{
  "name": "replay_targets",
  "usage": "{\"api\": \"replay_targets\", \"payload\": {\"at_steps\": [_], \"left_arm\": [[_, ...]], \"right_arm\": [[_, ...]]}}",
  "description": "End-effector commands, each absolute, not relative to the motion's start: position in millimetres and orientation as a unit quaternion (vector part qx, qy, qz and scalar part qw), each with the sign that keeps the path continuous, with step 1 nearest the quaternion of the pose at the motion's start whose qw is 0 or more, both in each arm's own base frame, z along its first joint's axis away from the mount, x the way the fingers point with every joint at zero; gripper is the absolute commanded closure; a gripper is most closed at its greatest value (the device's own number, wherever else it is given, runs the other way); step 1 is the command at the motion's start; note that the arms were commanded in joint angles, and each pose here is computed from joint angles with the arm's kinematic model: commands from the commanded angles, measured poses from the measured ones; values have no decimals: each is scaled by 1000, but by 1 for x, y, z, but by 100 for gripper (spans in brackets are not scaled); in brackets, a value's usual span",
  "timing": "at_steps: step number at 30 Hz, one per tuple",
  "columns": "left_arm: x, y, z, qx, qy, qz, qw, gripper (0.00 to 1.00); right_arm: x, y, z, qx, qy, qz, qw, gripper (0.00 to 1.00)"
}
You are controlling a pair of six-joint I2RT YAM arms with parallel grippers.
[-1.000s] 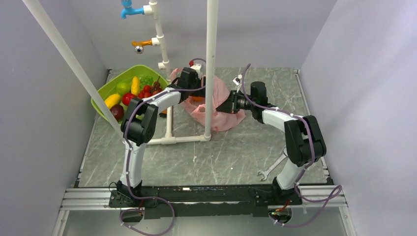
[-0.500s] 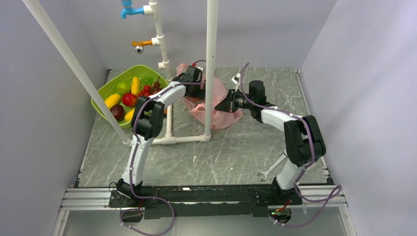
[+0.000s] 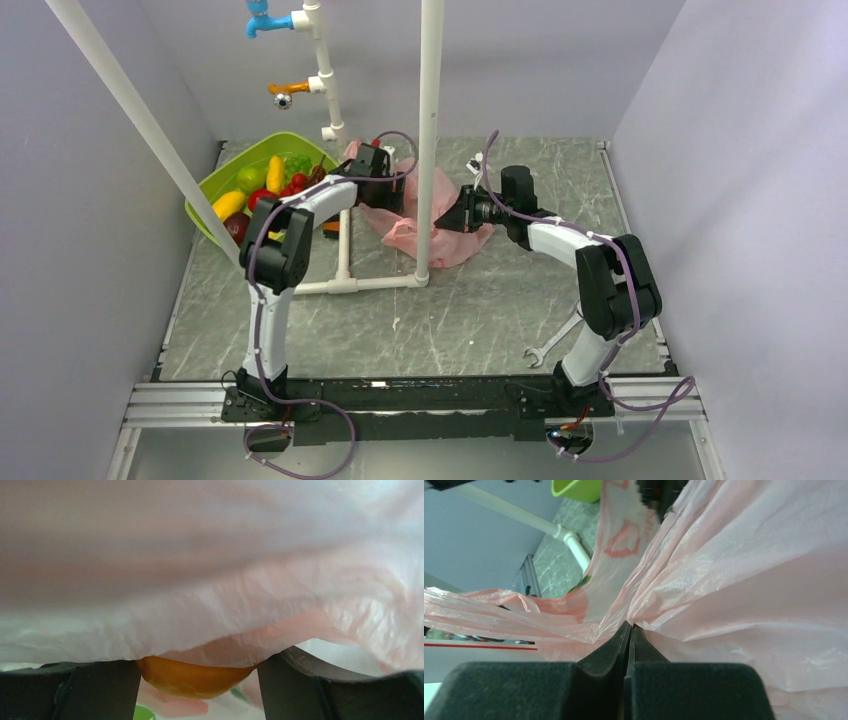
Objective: Take the fake fruits out of the plastic bag
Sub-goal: Take out the fake fruit from the plastic bag.
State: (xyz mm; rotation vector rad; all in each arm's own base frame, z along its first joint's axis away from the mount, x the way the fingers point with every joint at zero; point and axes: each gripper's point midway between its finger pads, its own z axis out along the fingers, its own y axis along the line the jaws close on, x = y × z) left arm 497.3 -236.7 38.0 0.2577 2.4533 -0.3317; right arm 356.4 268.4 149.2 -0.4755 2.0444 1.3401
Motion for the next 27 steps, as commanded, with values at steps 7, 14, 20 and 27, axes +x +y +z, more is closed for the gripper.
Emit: {"api": "replay_targets", "payload": {"at_steps": [7, 14, 20, 27], "left_arm": [[434, -270, 145, 54, 864, -387, 318, 88], [391, -282, 171, 89, 823, -485, 281, 88], [358, -287, 202, 130, 759, -575, 276, 88], [346, -269, 245, 151, 728, -585, 324, 90]], "right_arm": [[376, 256, 160, -206, 784, 435, 392, 100], [381, 258, 182, -204, 770, 426, 429, 100], [409, 255, 207, -162, 769, 404, 468, 100], [432, 235, 198, -114, 805, 335, 477, 100]]}}
